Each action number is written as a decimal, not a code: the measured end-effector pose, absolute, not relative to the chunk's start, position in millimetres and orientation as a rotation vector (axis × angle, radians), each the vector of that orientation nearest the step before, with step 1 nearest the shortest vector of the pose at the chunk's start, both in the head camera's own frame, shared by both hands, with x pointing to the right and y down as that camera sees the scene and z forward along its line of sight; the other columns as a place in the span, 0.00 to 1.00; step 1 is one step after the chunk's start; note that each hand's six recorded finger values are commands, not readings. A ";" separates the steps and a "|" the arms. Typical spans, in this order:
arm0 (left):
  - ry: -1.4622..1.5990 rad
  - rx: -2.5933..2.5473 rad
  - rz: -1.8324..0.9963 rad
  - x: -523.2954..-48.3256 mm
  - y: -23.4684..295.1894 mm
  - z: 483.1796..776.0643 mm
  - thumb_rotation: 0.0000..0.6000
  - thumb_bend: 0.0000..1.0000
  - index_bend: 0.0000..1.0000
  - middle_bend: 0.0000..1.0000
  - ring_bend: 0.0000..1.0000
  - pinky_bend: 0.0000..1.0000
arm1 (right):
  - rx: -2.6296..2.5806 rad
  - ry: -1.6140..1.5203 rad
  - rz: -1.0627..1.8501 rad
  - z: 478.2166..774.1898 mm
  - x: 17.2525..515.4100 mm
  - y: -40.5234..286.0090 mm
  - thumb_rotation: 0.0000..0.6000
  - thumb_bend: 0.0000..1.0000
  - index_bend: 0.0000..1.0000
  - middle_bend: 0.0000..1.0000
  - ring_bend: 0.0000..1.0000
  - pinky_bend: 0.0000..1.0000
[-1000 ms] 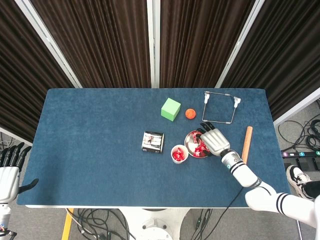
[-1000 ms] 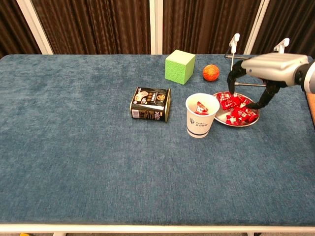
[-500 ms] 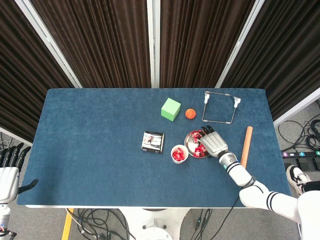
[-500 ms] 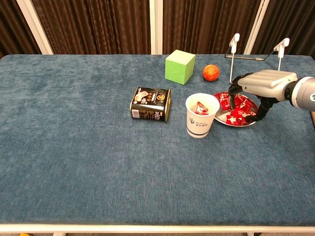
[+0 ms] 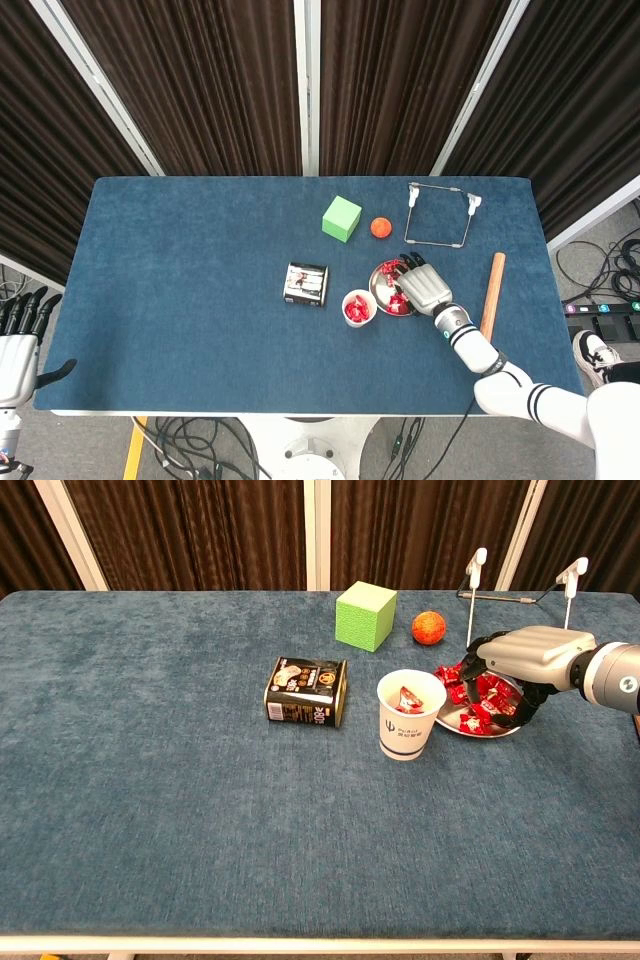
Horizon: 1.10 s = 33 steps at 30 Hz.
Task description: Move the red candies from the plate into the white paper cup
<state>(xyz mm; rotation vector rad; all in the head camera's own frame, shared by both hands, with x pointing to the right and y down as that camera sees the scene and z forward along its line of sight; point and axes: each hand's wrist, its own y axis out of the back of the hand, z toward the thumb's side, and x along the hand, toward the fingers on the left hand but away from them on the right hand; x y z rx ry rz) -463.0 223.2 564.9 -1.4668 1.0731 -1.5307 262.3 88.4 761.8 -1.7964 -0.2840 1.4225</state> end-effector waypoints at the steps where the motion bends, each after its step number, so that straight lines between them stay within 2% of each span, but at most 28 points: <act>1: 1.074 -1.467 -1.531 -462.9 223.1 564.8 1.00 0.00 0.16 0.14 0.08 0.09 | -1.796 -0.289 1.421 761.0 262.3 87.6 1.00 0.35 0.59 0.20 0.00 0.00; 8: 1.072 -1.464 -1.530 -463.7 223.3 564.4 1.00 0.00 0.16 0.14 0.08 0.09 | -1.808 -0.376 1.372 741.9 258.9 75.2 1.00 0.35 0.59 0.20 0.00 0.00; 19: 1.069 -1.467 -1.522 -460.6 220.5 564.4 1.00 0.00 0.16 0.14 0.08 0.09 | -1.963 -0.525 1.098 672.2 214.6 71.3 1.00 0.35 0.57 0.20 0.00 0.00; 27: 1.073 -1.468 -1.528 -462.8 221.5 565.4 1.00 0.00 0.16 0.14 0.08 0.09 | -2.017 -0.456 1.055 678.7 190.0 85.6 1.00 0.35 0.53 0.19 0.00 0.00; 33: 1.077 -1.474 -1.529 -464.4 223.8 568.3 1.00 0.00 0.16 0.14 0.08 0.09 | -2.015 -0.401 1.066 684.9 188.4 95.3 1.00 0.30 0.37 0.19 0.00 0.00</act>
